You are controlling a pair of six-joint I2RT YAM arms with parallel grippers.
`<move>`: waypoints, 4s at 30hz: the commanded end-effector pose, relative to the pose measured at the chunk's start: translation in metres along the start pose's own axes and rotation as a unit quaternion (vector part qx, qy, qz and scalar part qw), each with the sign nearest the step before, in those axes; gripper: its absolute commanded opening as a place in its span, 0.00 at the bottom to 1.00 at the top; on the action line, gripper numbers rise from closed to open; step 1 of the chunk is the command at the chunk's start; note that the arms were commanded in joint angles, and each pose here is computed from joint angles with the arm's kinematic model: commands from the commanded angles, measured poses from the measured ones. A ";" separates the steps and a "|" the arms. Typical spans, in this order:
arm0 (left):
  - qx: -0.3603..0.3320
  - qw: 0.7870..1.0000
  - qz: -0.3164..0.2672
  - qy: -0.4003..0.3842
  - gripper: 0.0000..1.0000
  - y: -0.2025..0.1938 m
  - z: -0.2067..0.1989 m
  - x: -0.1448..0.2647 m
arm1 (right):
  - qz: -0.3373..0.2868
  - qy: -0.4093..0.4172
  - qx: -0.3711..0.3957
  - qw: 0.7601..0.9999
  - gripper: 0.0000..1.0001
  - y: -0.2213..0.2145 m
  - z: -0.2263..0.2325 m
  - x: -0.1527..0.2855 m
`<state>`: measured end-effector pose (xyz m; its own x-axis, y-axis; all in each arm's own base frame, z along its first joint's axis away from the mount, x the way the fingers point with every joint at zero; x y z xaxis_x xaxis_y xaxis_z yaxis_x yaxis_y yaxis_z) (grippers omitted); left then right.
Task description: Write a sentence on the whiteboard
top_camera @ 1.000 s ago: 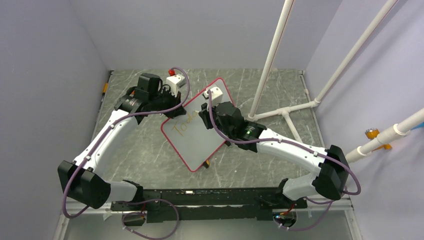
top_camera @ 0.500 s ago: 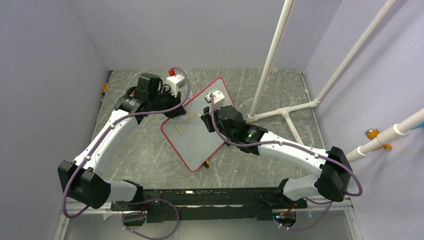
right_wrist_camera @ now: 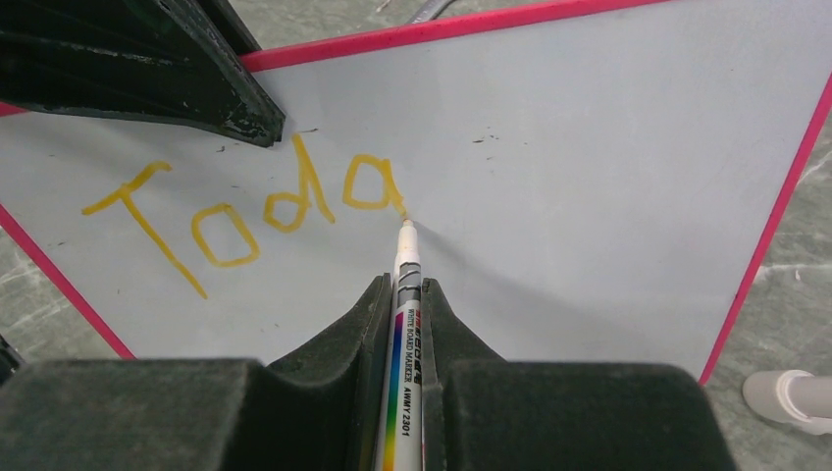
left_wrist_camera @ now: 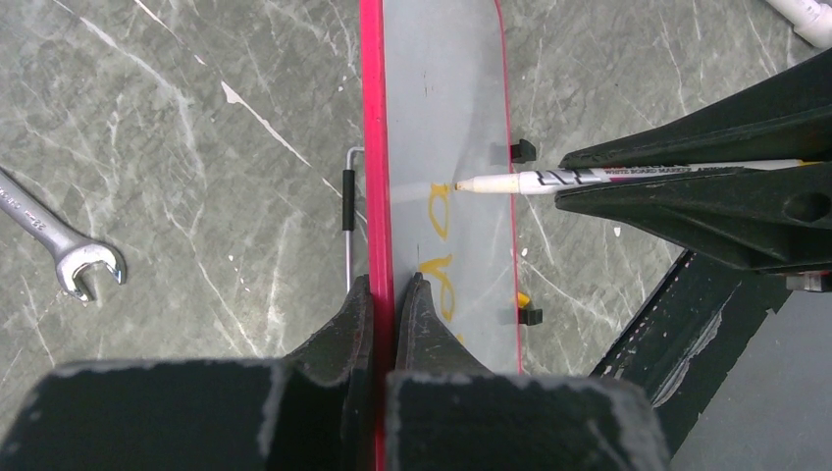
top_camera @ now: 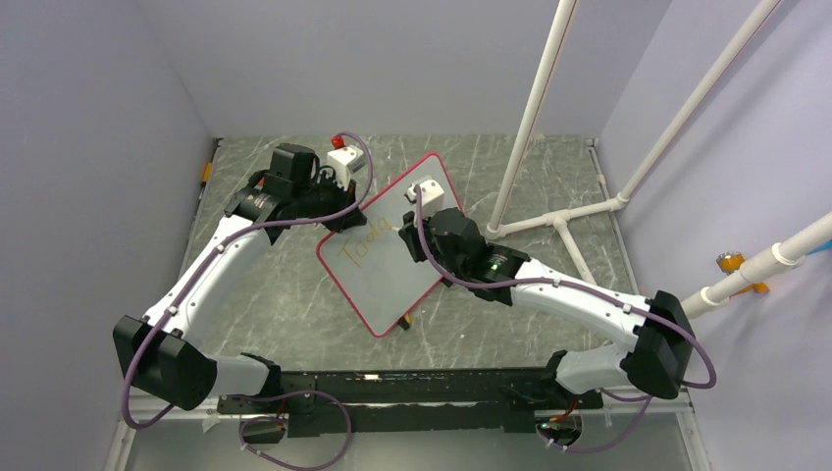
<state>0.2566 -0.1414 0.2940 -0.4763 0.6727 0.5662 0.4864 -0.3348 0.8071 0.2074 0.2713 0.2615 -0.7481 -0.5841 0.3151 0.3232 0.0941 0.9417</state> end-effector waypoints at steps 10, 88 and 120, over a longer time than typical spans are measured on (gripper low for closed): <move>-0.054 0.997 0.038 0.048 0.00 -0.012 0.012 0.001 | -0.075 -0.008 -0.011 0.997 0.00 0.049 0.000 0.014; -0.056 0.997 0.031 0.043 0.00 -0.010 0.010 0.004 | -0.025 -0.024 -0.006 0.999 0.00 0.028 -0.012 -0.016; -0.057 0.997 0.033 0.044 0.00 -0.011 0.010 0.004 | 0.026 0.042 -0.030 0.998 0.00 -0.011 0.001 0.000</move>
<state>0.2566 -0.1397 0.2934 -0.4799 0.6649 0.5723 0.4923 -0.3359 0.8030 0.2096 0.2598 0.2429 -0.7295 -0.5761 0.3686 0.3871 0.0965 0.9170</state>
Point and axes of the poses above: each gripper's point midway between its finger pads, its own x axis back along the fingers, its own z axis along the line the jaws close on, y = z × x, the point moved 9 cm from there along x, back along the fingers, and after that the axes turned 3 degrees about -x, right-handed, at the moved point
